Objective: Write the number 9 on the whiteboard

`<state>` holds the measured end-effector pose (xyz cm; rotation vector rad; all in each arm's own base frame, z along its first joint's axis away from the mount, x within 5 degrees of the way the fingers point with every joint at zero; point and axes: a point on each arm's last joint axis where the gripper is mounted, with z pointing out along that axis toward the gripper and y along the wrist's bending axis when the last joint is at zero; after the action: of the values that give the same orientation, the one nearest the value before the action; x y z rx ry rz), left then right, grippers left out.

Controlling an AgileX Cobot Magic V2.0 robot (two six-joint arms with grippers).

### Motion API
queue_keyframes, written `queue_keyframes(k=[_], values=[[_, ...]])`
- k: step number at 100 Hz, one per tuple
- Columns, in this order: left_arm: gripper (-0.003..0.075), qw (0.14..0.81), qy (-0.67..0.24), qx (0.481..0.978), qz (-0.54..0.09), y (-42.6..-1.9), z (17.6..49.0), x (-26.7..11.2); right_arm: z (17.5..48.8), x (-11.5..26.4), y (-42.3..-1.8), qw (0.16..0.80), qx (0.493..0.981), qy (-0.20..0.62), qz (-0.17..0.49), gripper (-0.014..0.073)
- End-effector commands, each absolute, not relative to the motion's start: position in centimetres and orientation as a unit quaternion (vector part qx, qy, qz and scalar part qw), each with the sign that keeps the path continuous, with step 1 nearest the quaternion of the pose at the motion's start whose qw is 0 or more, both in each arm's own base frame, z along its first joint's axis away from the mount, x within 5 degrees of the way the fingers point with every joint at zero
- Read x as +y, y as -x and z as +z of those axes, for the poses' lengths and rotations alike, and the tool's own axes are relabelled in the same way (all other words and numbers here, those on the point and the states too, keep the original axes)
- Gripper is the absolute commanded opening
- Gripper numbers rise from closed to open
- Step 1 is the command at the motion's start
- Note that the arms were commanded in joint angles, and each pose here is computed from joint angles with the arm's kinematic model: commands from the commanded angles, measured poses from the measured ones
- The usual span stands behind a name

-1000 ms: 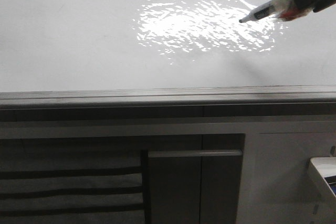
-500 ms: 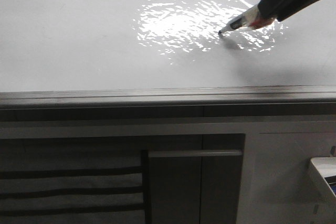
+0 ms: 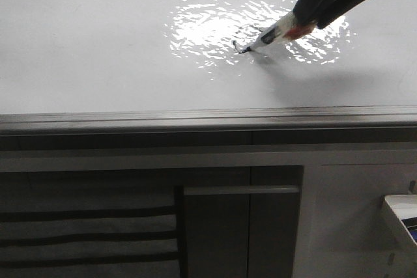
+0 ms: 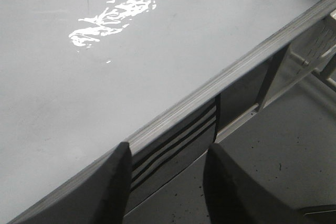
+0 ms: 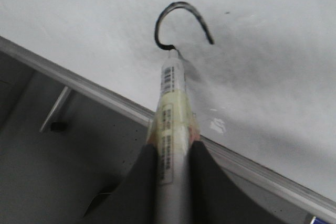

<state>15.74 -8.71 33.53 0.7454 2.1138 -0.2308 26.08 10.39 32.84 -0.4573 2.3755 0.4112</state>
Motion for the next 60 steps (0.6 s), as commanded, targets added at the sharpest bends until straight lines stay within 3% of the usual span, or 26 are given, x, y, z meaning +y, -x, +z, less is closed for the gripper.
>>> queue_keyframes(k=[1,25,45,60], values=[[0.0291,0.475,-0.288,0.826,-0.099,-16.0,35.2,-8.8,35.6,9.2,-26.0,0.413,0.885,0.167,0.138,-0.0045],[0.0291,0.475,-0.288,0.826,-0.099,-16.0,35.2,-8.8,34.6,9.4,-25.8,0.382,0.897,0.172,0.143,-0.0045],[0.0291,0.476,-0.289,0.825,-0.099,-16.1,35.2,-8.8,30.7,11.0,-24.3,0.309,0.916,0.203,0.154,-0.0045],[0.0291,0.469,-0.329,0.812,-0.112,-16.2,35.1,-9.6,32.2,11.4,-23.6,0.322,0.904,0.233,0.160,-0.0045]])
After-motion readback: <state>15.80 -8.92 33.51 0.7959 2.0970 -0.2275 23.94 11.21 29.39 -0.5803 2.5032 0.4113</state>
